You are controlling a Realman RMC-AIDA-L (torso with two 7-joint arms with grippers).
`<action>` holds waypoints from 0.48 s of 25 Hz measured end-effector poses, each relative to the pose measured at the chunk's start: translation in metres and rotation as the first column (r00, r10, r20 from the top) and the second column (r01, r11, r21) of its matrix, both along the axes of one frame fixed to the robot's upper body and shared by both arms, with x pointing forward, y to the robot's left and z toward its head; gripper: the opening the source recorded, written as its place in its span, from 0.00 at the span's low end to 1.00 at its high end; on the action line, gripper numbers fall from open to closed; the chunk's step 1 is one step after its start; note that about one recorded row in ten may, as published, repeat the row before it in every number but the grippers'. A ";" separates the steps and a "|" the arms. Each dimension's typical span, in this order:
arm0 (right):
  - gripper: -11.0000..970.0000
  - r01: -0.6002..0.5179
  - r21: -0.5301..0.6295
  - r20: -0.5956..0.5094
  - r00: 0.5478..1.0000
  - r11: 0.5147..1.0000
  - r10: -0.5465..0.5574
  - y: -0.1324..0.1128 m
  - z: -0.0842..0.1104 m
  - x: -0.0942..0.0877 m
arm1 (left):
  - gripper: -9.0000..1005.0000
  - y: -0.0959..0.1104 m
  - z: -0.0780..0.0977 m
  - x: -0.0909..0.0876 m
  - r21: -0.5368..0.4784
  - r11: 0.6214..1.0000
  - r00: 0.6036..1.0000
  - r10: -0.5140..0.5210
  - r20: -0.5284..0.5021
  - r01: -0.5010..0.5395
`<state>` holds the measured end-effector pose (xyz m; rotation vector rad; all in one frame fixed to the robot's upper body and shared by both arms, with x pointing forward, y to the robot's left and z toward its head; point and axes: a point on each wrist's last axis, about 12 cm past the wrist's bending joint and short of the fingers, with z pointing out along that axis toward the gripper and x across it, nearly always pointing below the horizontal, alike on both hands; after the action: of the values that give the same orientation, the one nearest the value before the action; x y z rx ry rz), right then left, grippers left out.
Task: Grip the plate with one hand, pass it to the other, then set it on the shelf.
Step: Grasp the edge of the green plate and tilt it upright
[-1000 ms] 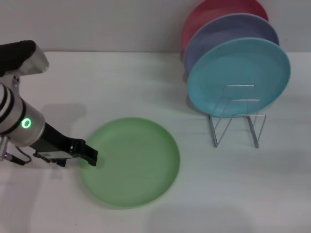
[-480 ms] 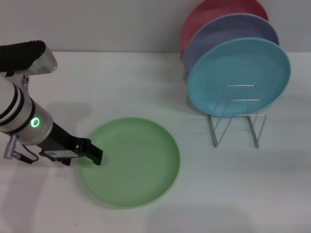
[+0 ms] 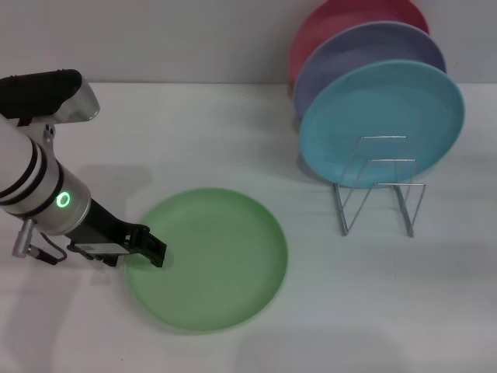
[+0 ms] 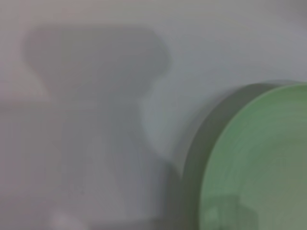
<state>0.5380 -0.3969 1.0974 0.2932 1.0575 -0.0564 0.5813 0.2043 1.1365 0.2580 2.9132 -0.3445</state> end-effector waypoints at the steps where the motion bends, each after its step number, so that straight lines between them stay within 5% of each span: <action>1: 0.73 0.000 0.000 0.000 1.000 1.000 0.000 0.000 0.000 0.000 | 0.80 0.000 0.000 0.000 0.000 1.000 1.000 0.000 0.000 0.000; 8: 0.73 0.000 0.002 0.000 1.000 1.000 0.000 0.000 0.000 -0.001 | 0.74 0.000 -0.005 0.001 0.010 1.000 1.000 -0.006 -0.007 0.006; 12: 0.73 -0.002 0.005 0.002 1.000 1.000 0.002 0.000 0.000 -0.001 | 0.47 0.001 -0.006 0.002 0.026 1.000 1.000 -0.007 -0.005 0.007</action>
<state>0.5370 -0.3973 1.0969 0.2968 1.0563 -0.0519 0.5831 0.2050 1.1308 0.2711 2.9235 -0.3093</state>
